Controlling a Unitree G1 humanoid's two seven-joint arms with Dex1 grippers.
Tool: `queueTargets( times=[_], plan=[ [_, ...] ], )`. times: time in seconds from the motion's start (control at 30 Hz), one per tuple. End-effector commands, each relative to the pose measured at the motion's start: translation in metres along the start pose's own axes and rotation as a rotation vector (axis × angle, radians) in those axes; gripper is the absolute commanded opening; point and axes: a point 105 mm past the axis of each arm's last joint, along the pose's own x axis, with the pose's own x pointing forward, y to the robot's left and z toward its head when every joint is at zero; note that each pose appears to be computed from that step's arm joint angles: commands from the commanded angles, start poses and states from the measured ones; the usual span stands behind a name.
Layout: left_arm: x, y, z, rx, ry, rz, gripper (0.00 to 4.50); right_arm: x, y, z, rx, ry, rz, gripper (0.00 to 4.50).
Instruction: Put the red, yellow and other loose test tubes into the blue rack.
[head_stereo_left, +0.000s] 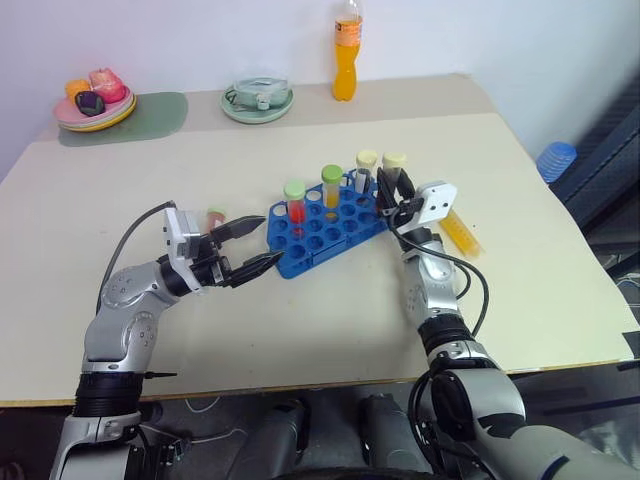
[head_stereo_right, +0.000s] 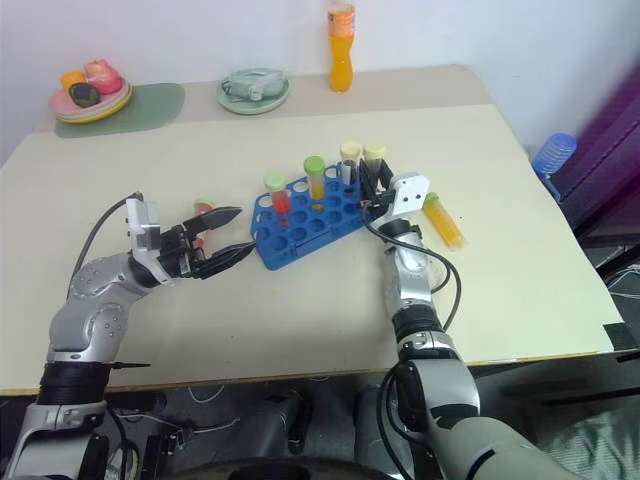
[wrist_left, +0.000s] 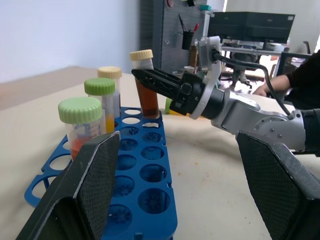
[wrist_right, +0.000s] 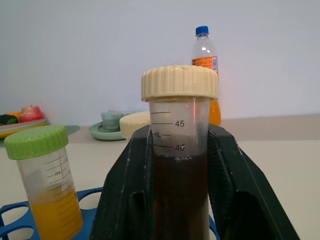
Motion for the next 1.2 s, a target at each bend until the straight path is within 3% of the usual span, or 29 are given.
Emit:
queueTargets(
  times=[0.03,0.27,0.3,0.53,0.8,1.0,1.1,1.2],
  plan=[
    [0.0,-0.001,0.01,0.044,-0.014,-0.005,3.79,-0.001,0.008,0.01,0.047,-0.073,0.037,0.83],
    [0.002,-0.001,0.008,0.034,-0.018,-0.006,3.79,-0.005,0.012,0.014,-0.06,-0.079,0.089,4.19],
    [0.003,-0.001,0.007,0.034,-0.018,-0.007,3.79,-0.006,0.013,0.014,-0.066,-0.078,0.093,4.48],
    [0.006,-0.003,0.005,0.021,-0.027,-0.014,3.79,-0.007,0.004,0.028,-0.105,-0.089,0.084,4.48],
    [0.008,-0.005,0.002,0.009,-0.027,-0.023,3.79,-0.012,0.001,0.062,-0.196,-0.094,0.13,4.48],
    [0.014,-0.004,-0.001,0.007,-0.032,-0.046,3.79,-0.038,0.0,0.082,-0.249,0.094,0.269,4.48],
    [0.017,-0.002,-0.002,0.008,-0.037,-0.057,3.79,-0.054,-0.017,0.08,-0.139,0.333,0.262,4.48],
    [0.02,-0.001,-0.002,0.014,-0.04,-0.064,3.79,-0.07,-0.039,0.084,-0.18,0.556,0.267,4.48]
  ],
)
